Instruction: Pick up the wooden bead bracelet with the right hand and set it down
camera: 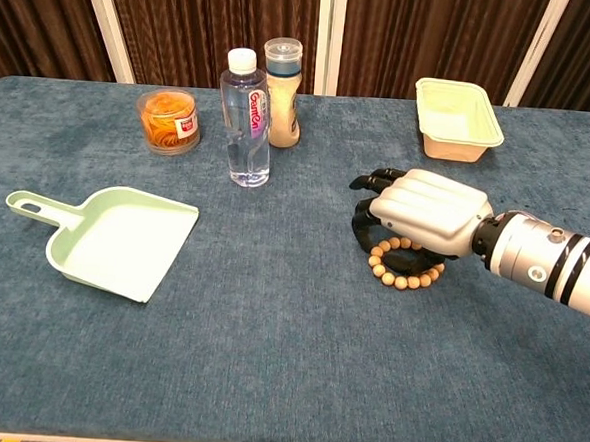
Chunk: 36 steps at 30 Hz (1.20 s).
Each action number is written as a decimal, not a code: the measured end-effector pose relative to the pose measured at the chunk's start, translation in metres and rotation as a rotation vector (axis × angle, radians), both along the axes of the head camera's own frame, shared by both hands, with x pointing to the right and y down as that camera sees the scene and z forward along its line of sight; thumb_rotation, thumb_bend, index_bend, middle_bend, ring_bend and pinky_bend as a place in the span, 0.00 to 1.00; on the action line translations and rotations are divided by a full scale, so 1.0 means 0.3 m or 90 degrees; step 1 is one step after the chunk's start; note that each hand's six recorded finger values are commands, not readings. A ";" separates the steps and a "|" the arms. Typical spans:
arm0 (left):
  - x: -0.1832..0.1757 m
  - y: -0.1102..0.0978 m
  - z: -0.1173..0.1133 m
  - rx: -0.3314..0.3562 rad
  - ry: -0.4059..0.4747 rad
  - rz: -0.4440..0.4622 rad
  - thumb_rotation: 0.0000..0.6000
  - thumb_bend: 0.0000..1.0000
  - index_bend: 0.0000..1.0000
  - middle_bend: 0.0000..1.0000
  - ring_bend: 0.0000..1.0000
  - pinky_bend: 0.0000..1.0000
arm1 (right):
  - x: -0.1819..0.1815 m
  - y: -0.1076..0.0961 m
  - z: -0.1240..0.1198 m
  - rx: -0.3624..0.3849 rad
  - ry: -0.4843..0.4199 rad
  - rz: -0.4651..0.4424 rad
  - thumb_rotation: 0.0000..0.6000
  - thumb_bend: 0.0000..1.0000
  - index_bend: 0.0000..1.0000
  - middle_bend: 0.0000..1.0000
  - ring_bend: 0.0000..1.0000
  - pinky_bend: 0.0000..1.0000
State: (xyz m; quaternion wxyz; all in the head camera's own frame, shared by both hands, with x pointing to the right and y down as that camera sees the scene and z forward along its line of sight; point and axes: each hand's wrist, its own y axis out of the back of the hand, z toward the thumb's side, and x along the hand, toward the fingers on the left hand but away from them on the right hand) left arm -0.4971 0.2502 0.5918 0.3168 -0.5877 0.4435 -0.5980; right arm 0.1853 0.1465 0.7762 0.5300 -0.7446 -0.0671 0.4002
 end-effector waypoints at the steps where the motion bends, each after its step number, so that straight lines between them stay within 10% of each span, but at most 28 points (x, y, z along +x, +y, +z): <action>1: -0.002 0.001 0.000 0.000 0.001 0.000 1.00 0.00 0.19 0.16 0.09 0.06 | 0.002 0.001 0.000 0.002 -0.001 0.001 1.00 0.39 0.64 0.38 0.13 0.13; 11: -0.005 0.005 0.000 0.004 0.010 0.000 1.00 0.00 0.19 0.16 0.09 0.06 | 0.098 -0.087 -0.044 -0.038 -0.076 0.166 1.00 0.51 0.79 0.48 0.22 0.17; 27: 0.016 -0.022 0.017 -0.005 0.019 0.020 1.00 0.00 0.19 0.16 0.09 0.06 | 0.400 -0.231 -0.196 -0.361 -0.446 0.665 1.00 0.57 0.79 0.51 0.23 0.14; 36: 0.021 -0.028 0.025 -0.013 0.023 0.026 1.00 0.00 0.19 0.16 0.09 0.06 | 0.473 -0.252 -0.238 -0.229 -0.452 0.605 1.00 0.59 0.77 0.46 0.15 0.00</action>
